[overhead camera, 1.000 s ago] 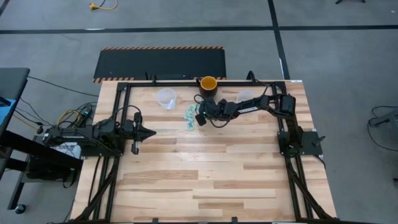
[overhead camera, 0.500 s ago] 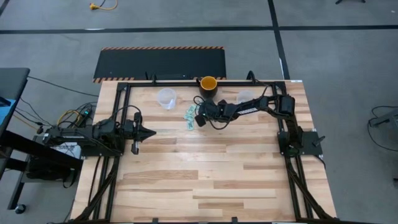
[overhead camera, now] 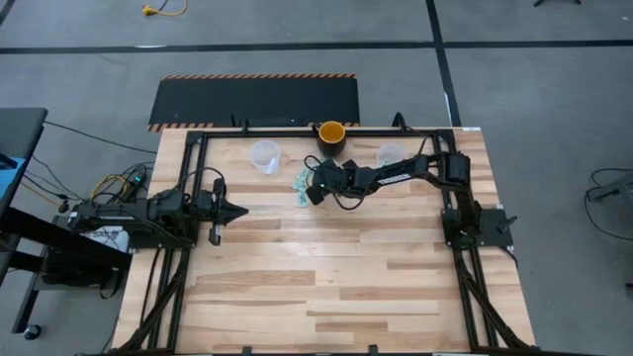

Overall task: Pick and place Stevia / Truvia into bins
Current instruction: Put the stevia packet into the right transparent container

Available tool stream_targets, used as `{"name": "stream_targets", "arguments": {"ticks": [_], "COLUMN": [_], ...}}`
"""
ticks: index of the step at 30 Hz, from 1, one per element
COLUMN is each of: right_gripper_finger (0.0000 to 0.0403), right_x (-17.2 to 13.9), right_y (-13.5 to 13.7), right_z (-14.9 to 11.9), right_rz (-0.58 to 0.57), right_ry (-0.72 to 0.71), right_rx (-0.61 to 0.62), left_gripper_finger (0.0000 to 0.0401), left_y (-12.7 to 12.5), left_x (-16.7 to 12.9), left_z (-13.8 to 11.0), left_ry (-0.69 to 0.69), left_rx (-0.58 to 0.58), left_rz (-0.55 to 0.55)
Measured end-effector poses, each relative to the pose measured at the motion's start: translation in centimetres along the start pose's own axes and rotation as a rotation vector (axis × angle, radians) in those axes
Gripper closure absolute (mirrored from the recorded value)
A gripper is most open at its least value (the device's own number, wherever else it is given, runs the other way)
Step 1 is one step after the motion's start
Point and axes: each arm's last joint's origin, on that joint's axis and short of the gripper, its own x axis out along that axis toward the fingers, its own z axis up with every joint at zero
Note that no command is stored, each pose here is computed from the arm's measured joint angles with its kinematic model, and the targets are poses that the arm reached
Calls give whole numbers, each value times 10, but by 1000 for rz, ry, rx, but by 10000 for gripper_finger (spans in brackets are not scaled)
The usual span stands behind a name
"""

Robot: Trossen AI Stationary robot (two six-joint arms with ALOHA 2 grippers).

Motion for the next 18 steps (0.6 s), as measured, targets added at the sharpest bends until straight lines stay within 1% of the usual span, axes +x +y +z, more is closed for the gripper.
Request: {"name": "stream_targets", "arguments": {"ticks": [18], "right_gripper_finger": [207], "right_x": [9], "right_y": [-22], "right_z": [7], "right_rz": [-92], "right_ry": [15], "right_rx": [22], "left_gripper_finger": [401], "left_y": [0], "left_x": [0], "left_z": [0], "left_ry": [0], "left_rx": [0], "left_rz": [3]}}
